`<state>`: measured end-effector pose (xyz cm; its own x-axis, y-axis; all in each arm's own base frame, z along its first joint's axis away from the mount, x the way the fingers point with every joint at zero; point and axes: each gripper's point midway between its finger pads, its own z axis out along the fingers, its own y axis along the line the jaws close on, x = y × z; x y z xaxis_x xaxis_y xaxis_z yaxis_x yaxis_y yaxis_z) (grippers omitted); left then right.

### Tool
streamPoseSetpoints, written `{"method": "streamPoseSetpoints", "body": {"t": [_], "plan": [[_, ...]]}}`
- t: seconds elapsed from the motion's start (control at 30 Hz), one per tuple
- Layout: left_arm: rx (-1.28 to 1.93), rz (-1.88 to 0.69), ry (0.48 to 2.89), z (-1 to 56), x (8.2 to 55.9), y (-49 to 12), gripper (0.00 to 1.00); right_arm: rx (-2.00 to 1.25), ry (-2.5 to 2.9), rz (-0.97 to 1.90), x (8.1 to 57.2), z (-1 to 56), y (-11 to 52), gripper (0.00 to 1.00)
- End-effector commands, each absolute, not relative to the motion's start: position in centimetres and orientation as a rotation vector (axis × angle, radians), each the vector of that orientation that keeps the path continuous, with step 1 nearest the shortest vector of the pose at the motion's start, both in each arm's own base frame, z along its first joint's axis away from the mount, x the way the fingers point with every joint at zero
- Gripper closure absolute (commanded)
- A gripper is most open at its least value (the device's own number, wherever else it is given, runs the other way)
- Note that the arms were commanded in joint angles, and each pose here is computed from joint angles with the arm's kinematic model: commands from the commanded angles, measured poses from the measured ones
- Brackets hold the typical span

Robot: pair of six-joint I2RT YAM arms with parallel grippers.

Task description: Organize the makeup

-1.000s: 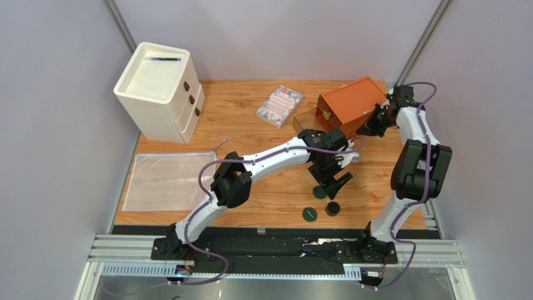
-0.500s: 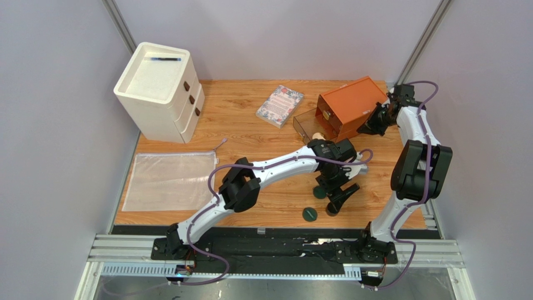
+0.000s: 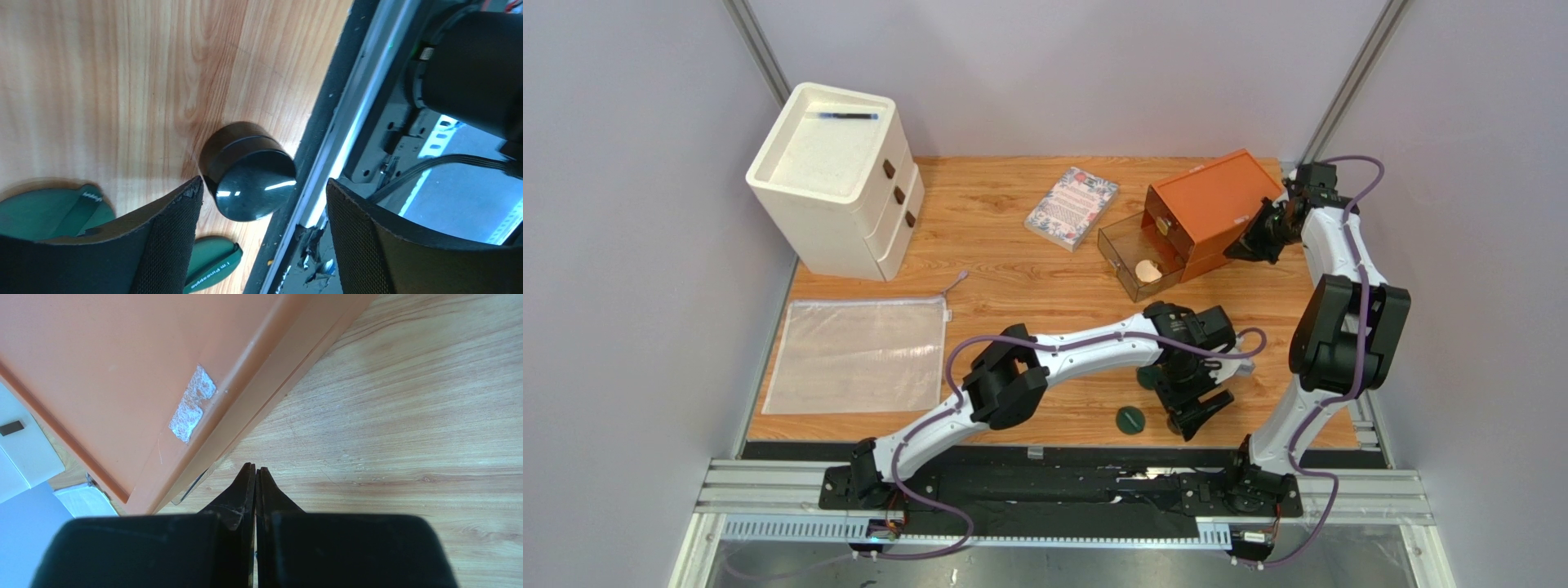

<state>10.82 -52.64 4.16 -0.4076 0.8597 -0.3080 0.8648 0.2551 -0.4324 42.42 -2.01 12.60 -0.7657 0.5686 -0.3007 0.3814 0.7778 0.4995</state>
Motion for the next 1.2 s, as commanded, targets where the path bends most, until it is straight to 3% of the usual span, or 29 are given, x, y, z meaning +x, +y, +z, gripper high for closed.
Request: {"method": "streamPoseSetpoints", "body": {"t": [0.0,0.3,0.4,0.5,0.63,0.97,1.1,1.17], "plan": [[1.675,-0.829,2.519,2.8,10.8,-52.6,0.25,0.677,2.470,0.571,43.1,14.5,-1.9,1.00],[1.607,-0.714,2.552,0.8,12.1,-52.7,0.37,0.670,2.463,0.577,42.8,14.9,-1.9,1.00],[1.581,-0.685,2.566,0.4,12.4,-52.7,0.49,0.673,2.470,0.573,42.6,14.6,-1.9,1.00],[1.553,-0.657,2.591,0.0,12.7,-52.6,0.68,0.675,2.474,0.576,42.5,14.4,-1.8,1.00],[1.541,-0.638,2.596,0.3,13.0,-52.3,1.00,0.674,2.474,0.573,42.6,14.4,-1.9,1.00],[1.537,-0.627,2.521,3.9,14.4,-51.1,0.99,0.664,2.466,0.567,42.9,14.8,-2.0,1.00],[1.502,-0.609,2.412,8.3,15.9,-50.5,0.80,0.635,2.433,0.562,43.1,16.3,-2.0,1.00],[1.464,-0.619,2.366,11.2,16.5,-49.6,0.63,0.614,2.409,0.552,43.2,17.7,-2.1,1.00]]}}
